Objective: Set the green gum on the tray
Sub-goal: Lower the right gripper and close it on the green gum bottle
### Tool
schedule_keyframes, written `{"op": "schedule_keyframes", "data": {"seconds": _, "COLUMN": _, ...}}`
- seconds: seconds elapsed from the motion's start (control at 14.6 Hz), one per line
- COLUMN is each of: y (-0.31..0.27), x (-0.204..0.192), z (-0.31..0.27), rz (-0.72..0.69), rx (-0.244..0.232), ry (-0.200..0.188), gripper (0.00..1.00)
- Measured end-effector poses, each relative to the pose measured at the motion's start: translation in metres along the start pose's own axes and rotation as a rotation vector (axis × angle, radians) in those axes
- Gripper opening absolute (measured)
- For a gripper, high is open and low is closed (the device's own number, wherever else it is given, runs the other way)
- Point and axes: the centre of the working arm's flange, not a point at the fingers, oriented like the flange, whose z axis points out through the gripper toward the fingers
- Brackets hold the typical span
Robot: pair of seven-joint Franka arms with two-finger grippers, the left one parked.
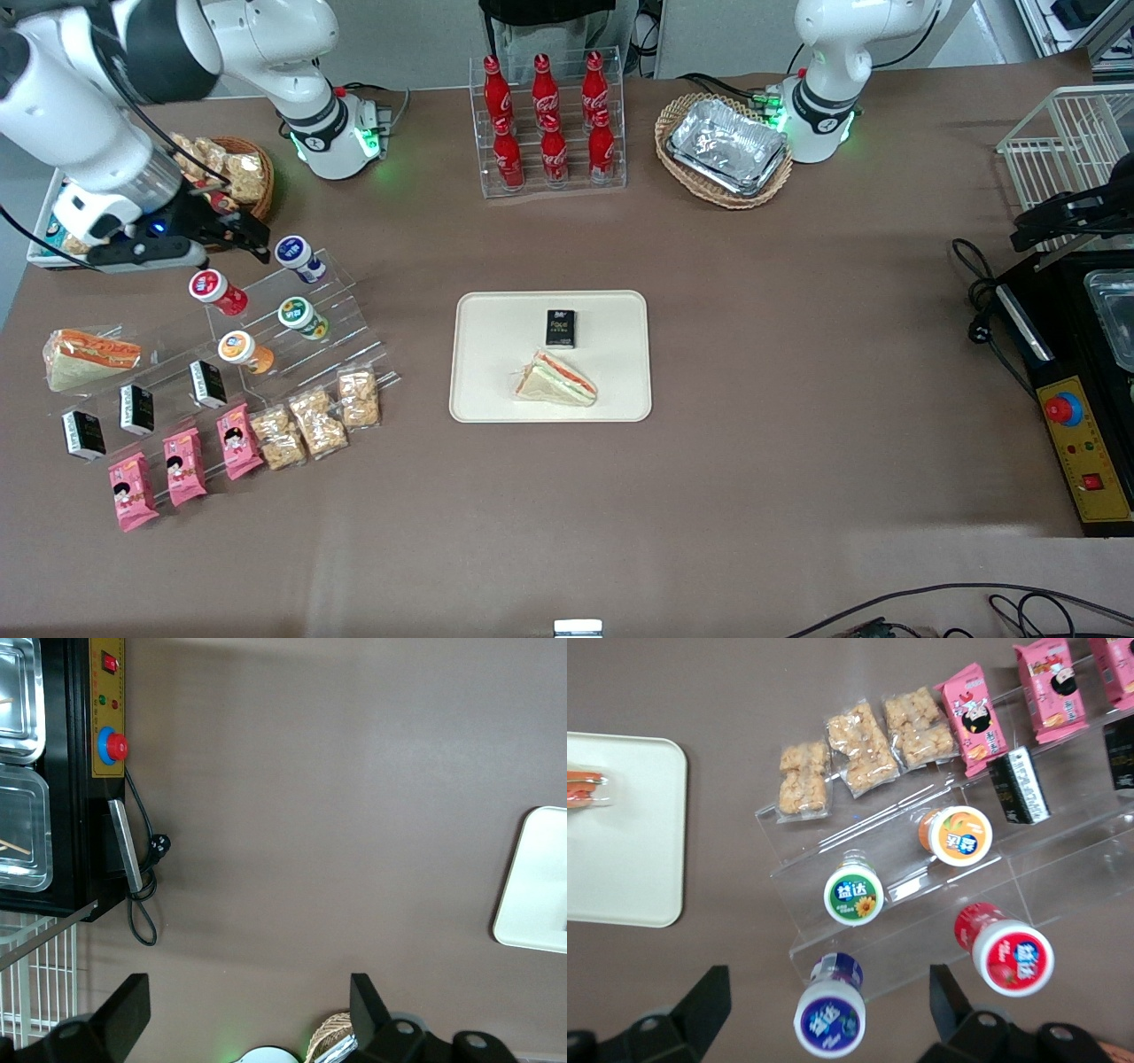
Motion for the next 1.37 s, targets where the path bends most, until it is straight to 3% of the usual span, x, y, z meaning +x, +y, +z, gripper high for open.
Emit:
{"op": "schedule_keyframes", "data": {"seconds": 0.21, "y": 0.001, "x": -0.006, "z": 0.055, "rz": 0.002, "rx": -0.004, "ry": -0.003, "gripper": 1.0}}
{"op": "schedule_keyframes", "data": {"seconds": 0.48, "y": 0.003, "x": -0.006, "z": 0.105, "rz": 0.004, "rx": -0.012, "ry": -0.037, "gripper": 1.0}}
{"op": "schedule_keyframes", "data": {"seconds": 1.37, "y": 0.005, "x": 0.003, "z": 0.183, "rz": 0.005, "rx": -0.026, "ry": -0.015, "gripper": 0.99}}
